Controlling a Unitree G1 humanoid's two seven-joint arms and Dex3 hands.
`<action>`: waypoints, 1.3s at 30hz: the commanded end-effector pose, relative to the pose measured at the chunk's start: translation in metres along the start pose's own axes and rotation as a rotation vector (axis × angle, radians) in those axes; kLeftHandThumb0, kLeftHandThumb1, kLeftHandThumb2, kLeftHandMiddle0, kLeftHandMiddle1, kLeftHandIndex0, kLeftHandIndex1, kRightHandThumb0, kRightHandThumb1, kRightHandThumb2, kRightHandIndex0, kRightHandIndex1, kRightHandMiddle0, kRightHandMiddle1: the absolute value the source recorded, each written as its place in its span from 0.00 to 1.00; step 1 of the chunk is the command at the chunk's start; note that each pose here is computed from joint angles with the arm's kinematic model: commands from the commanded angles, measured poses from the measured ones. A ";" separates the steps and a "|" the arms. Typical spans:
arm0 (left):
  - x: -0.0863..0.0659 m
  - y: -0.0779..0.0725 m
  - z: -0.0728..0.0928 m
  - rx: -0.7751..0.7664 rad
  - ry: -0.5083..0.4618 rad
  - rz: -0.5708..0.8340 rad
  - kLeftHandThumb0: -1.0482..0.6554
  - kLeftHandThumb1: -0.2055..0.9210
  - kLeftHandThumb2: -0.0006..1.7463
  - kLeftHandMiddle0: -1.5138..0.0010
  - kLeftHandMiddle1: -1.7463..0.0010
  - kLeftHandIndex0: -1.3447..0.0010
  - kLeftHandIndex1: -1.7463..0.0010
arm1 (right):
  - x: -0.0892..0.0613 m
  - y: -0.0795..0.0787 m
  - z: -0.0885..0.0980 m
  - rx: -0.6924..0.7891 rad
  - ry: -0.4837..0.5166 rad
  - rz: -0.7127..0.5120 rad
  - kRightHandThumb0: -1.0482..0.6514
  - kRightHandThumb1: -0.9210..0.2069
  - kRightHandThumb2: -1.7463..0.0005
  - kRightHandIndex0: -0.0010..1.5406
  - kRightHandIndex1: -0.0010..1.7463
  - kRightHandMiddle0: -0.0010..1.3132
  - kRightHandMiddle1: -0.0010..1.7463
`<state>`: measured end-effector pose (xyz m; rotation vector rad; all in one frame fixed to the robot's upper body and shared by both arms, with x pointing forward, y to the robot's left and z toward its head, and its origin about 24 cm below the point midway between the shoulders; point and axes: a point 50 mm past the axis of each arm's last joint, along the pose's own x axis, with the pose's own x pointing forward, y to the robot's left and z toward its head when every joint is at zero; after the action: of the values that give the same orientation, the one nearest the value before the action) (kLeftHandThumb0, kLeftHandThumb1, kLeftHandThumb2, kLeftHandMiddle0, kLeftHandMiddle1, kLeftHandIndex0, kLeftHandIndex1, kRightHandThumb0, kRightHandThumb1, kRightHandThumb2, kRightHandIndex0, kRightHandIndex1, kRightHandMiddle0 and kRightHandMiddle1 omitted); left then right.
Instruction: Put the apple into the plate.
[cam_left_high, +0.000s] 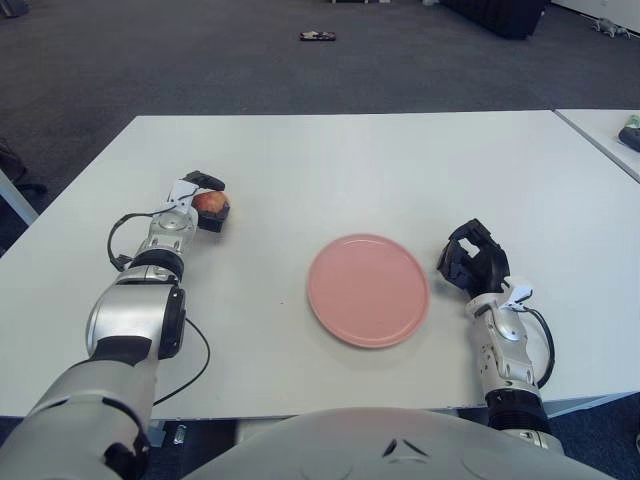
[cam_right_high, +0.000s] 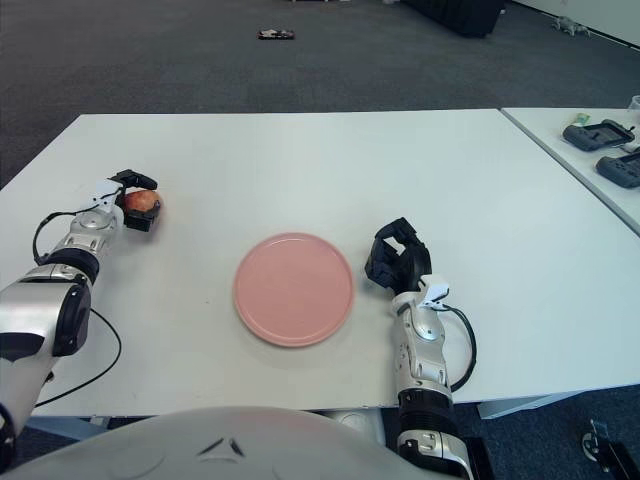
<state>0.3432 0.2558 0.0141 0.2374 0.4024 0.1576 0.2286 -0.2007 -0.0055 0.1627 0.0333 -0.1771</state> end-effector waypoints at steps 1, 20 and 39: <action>-0.007 -0.017 -0.030 -0.094 0.107 -0.071 0.61 0.09 1.00 0.36 0.08 0.48 0.00 | -0.008 -0.005 -0.017 0.014 0.099 -0.026 0.35 0.45 0.31 0.63 1.00 0.41 1.00; -0.006 -0.026 -0.024 -0.431 0.046 -0.100 0.61 0.08 1.00 0.34 0.10 0.48 0.00 | -0.008 -0.004 -0.017 0.013 0.099 -0.027 0.35 0.44 0.31 0.63 1.00 0.40 1.00; -0.005 -0.042 0.008 -0.507 -0.141 -0.232 0.61 0.13 0.98 0.38 0.05 0.52 0.00 | -0.007 -0.004 -0.018 0.019 0.100 -0.033 0.35 0.45 0.31 0.62 1.00 0.41 1.00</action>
<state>0.3444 0.2182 0.0070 -0.2846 0.2896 0.0563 0.2294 -0.2004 -0.0058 0.1620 0.0354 -0.1781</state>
